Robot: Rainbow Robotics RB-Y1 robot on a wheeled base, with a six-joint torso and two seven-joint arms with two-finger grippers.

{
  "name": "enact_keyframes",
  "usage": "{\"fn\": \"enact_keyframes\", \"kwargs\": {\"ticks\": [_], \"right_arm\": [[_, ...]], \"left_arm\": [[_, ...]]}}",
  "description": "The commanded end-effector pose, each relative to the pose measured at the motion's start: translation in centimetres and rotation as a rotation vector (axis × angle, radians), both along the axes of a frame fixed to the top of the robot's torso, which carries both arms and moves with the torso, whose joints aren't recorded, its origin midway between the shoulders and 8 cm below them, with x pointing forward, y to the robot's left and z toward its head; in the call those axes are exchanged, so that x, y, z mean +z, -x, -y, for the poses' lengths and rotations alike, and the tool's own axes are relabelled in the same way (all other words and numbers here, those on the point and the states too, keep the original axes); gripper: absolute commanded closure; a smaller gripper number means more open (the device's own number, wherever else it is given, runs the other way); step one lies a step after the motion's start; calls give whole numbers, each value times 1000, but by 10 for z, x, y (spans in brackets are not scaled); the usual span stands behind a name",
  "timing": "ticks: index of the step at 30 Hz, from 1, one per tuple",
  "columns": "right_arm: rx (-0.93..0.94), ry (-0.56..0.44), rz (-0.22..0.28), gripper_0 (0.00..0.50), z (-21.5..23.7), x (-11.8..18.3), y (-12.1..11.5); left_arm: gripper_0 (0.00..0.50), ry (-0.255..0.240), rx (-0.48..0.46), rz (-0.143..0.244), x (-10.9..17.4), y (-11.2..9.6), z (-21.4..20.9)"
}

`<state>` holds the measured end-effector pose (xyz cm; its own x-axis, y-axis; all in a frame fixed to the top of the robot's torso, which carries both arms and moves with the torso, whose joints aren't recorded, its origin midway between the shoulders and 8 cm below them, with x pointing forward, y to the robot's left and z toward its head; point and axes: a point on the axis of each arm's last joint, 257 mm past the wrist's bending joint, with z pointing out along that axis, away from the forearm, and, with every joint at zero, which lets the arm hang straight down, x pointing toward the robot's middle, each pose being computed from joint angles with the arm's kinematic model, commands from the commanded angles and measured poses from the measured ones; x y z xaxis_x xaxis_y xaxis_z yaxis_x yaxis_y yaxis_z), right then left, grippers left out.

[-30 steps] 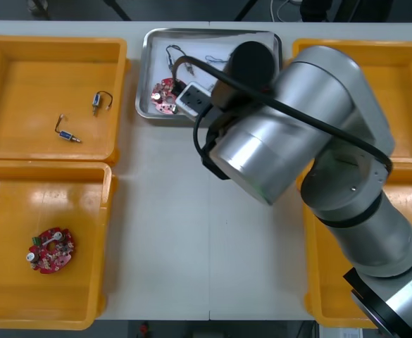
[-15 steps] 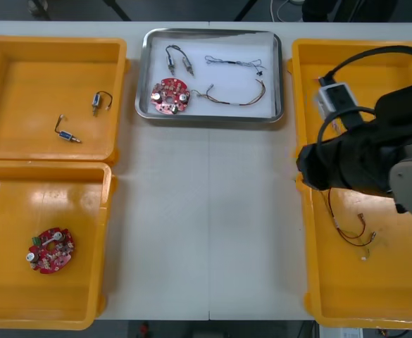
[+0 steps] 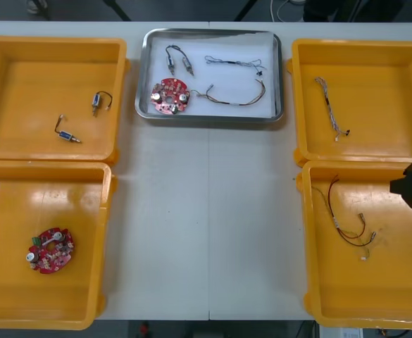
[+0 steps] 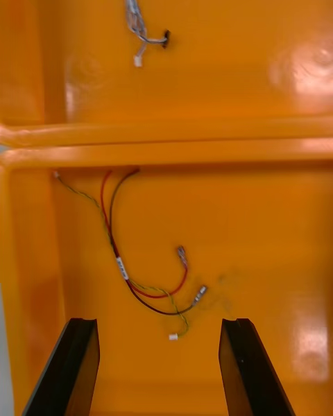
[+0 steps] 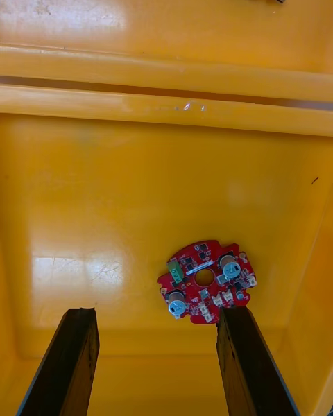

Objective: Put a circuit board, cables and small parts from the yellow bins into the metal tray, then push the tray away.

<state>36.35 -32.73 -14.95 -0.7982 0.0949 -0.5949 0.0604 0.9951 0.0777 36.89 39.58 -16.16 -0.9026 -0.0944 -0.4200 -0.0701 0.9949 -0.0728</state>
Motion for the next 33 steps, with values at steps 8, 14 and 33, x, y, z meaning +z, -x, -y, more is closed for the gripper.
{"fn": "enact_keyframes", "kwargs": {"ticks": [8, 14, 33], "right_arm": [[-155, -57, -109, 0, 36, -32, 32], [-157, -64, -153, 0, 41, -41, 31], [36, 73, -96, 0, 29, -8, 4]], "left_arm": [[0, -87, -85, 29, 14, 1, -11], [0, -87, -85, 29, 14, 1, -11], [0, -87, -85, 29, 14, 1, -11]]}}
